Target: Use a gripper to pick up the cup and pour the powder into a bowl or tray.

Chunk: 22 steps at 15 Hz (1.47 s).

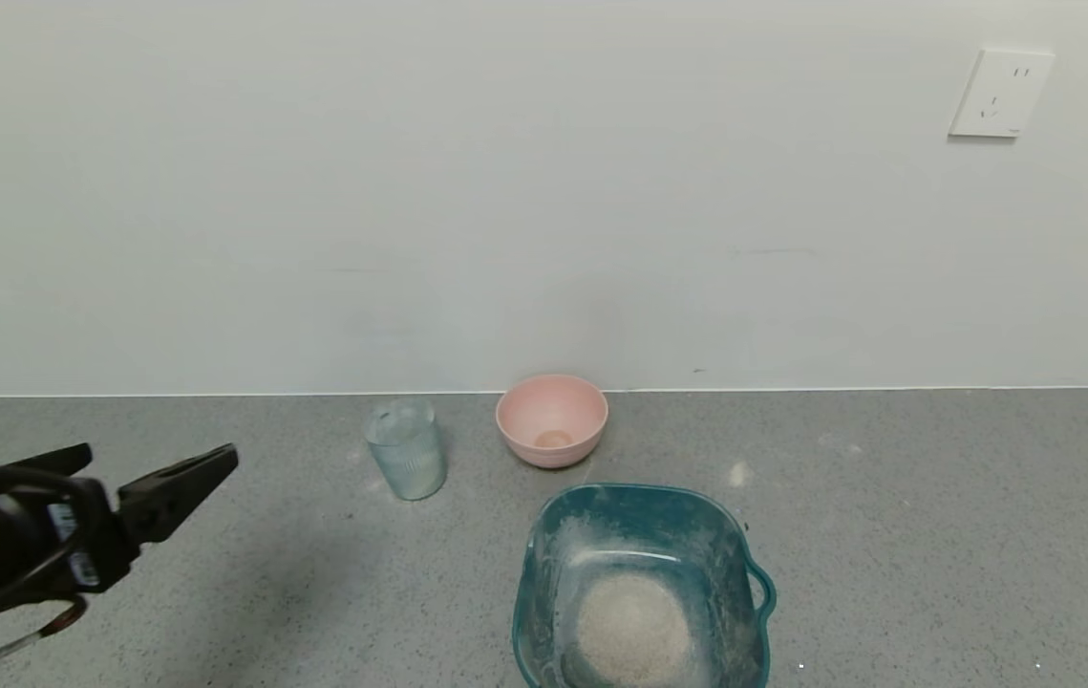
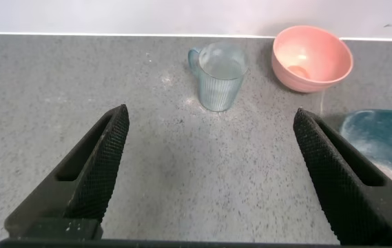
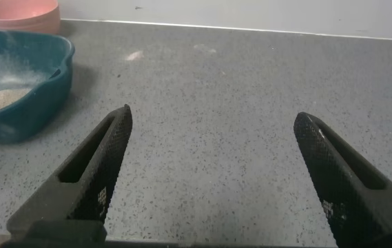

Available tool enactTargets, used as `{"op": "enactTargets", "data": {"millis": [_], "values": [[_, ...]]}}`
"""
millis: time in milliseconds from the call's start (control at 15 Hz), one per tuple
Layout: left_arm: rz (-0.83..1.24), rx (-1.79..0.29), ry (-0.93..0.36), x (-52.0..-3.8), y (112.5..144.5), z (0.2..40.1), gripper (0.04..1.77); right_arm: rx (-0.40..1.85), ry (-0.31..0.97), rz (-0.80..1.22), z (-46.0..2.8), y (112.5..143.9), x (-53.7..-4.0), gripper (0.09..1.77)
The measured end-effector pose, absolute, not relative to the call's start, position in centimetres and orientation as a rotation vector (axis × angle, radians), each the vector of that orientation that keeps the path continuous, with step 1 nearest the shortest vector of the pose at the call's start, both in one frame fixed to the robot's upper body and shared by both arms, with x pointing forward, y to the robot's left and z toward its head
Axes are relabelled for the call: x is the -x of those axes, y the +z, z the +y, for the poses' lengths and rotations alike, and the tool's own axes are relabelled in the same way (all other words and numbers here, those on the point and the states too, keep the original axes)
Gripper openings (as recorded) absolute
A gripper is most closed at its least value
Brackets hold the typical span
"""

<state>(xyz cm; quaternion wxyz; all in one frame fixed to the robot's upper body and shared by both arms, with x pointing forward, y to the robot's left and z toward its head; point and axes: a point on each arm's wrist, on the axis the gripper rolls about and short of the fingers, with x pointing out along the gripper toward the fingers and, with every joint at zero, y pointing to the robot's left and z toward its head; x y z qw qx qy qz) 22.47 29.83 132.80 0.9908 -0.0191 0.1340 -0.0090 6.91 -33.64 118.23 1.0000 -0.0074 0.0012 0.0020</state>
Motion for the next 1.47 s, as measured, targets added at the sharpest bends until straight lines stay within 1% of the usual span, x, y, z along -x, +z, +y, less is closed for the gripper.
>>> {"op": "enactTargets", "data": {"millis": [200,400,600,867,1133,1267,1467], "values": [[0.205,0.056,-0.023,-17.7,133.6,31.3,1.71,0.015,0.004,0.003,-33.6,118.2,-6.9,1.71],[0.141,0.046,-0.024,-13.4,133.7,32.7,1.71,0.015,0.004,0.003,-33.6,118.2,-6.9,1.71],[0.047,0.047,0.026,-10.5,133.7,33.7,1.71,0.015,0.004,0.002,-33.6,118.2,-6.9,1.71],[-0.013,0.028,0.144,-8.4,132.5,34.0,1.71,0.015,0.005,0.003,-33.6,118.2,-6.9,1.71],[-0.004,0.046,0.2,-7.3,129.5,34.2,1.72,0.015,0.005,0.002,-33.6,118.2,-6.9,1.71],[-0.066,0.063,0.207,-7.4,129.1,34.2,1.72,0.015,0.004,0.002,-33.6,118.2,-6.9,1.71],[-0.07,0.052,0.248,-7.3,128.8,34.1,1.72,0.015,0.004,0.002,-33.6,118.2,-6.9,1.71]]}}
